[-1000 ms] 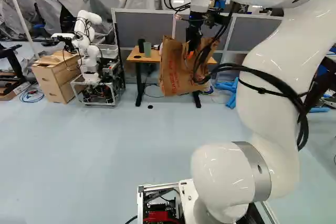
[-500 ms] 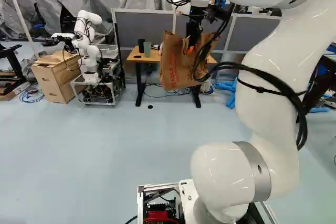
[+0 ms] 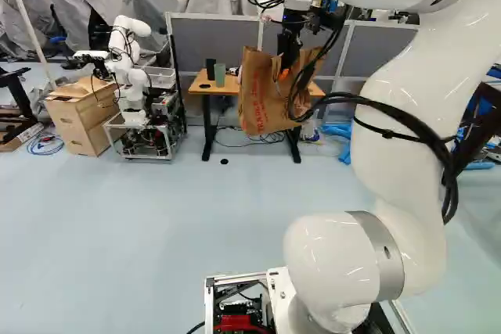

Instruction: Pick up the bag on the ground and place it on the table

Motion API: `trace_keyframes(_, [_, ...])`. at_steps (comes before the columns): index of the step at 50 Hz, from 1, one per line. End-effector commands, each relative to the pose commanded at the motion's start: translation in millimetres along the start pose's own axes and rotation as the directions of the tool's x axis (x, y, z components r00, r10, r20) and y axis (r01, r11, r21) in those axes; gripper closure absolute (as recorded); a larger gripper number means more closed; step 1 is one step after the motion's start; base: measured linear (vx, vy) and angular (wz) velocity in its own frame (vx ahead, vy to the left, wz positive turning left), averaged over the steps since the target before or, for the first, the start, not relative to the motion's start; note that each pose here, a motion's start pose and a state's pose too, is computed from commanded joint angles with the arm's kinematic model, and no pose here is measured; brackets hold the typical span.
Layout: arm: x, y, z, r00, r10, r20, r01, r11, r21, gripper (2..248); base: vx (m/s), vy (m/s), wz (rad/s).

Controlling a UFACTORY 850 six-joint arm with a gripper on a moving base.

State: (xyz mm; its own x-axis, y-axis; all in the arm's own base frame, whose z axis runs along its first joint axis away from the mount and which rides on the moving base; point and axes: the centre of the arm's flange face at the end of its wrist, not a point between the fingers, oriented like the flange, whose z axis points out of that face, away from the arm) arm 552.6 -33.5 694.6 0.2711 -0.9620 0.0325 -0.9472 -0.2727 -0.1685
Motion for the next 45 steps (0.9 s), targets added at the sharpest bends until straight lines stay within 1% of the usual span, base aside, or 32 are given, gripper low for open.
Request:
trace_keyframes(4, [0.0, 0.0, 0.0, 1.0, 0.0, 0.0, 0.0, 1.0, 0.0, 229, 0.168, -0.053, -0.085])
trace_keyframes(14, [0.0, 0.0, 0.0, 1.0, 0.0, 0.0, 0.0, 1.0, 0.0, 229, 0.168, -0.08, -0.237])
trace_keyframes(29, [0.0, 0.0, 0.0, 1.0, 0.0, 0.0, 0.0, 1.0, 0.0, 229, 0.183, -0.089, -0.271])
trace_keyframes(45, [0.0, 0.0, 0.0, 1.0, 0.0, 0.0, 0.0, 1.0, 0.0, 229, 0.231, -0.095, -0.293])
